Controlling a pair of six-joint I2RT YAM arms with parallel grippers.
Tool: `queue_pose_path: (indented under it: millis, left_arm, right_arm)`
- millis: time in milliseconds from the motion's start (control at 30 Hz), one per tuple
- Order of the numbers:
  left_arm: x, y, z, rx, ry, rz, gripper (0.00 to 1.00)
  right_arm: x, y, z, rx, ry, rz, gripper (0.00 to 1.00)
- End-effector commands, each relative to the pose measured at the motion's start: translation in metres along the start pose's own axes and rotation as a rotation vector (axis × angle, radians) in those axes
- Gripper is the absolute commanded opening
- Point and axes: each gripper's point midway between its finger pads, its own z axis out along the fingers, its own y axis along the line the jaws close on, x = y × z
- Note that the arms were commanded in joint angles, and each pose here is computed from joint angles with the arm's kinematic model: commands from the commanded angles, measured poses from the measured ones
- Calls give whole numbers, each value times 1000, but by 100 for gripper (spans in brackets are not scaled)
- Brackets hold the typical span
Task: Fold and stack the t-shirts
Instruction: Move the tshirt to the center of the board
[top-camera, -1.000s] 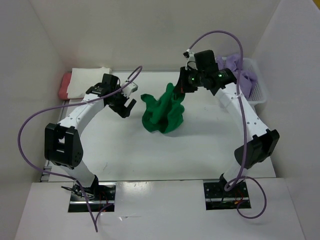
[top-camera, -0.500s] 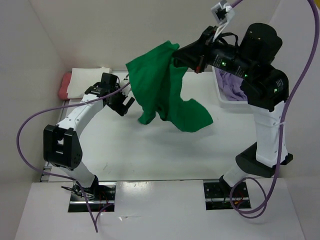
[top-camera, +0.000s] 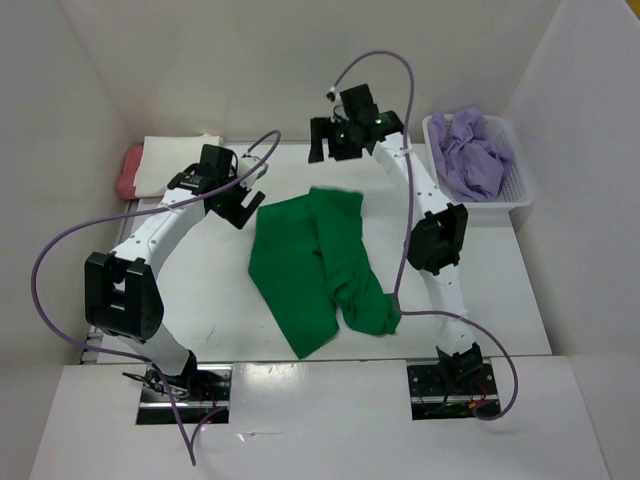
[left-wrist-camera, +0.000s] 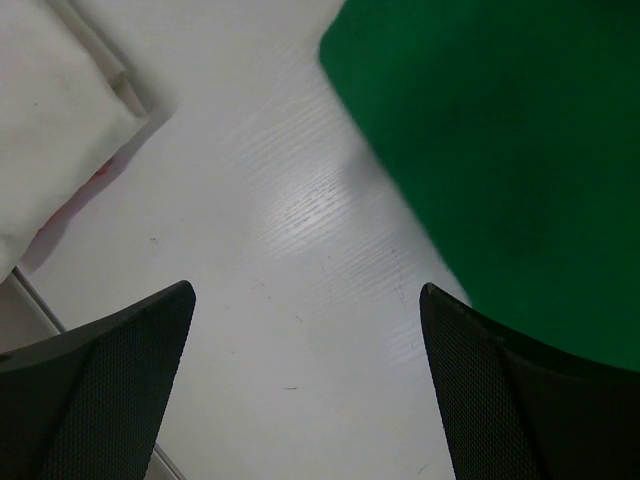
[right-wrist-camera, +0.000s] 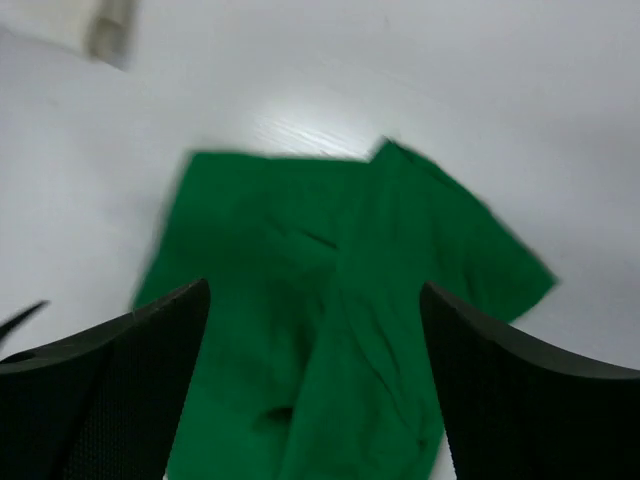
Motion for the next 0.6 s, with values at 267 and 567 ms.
queue_pose_path:
  millis: [267,567]
  left_arm:
    - [0,-29,1,163,-9,2,100]
    - [24,1,56,-43,77,-53,100]
  right_arm:
    - [76,5,-72,201,88,-18,90]
    - [133,-29,-29,222,165,139,70]
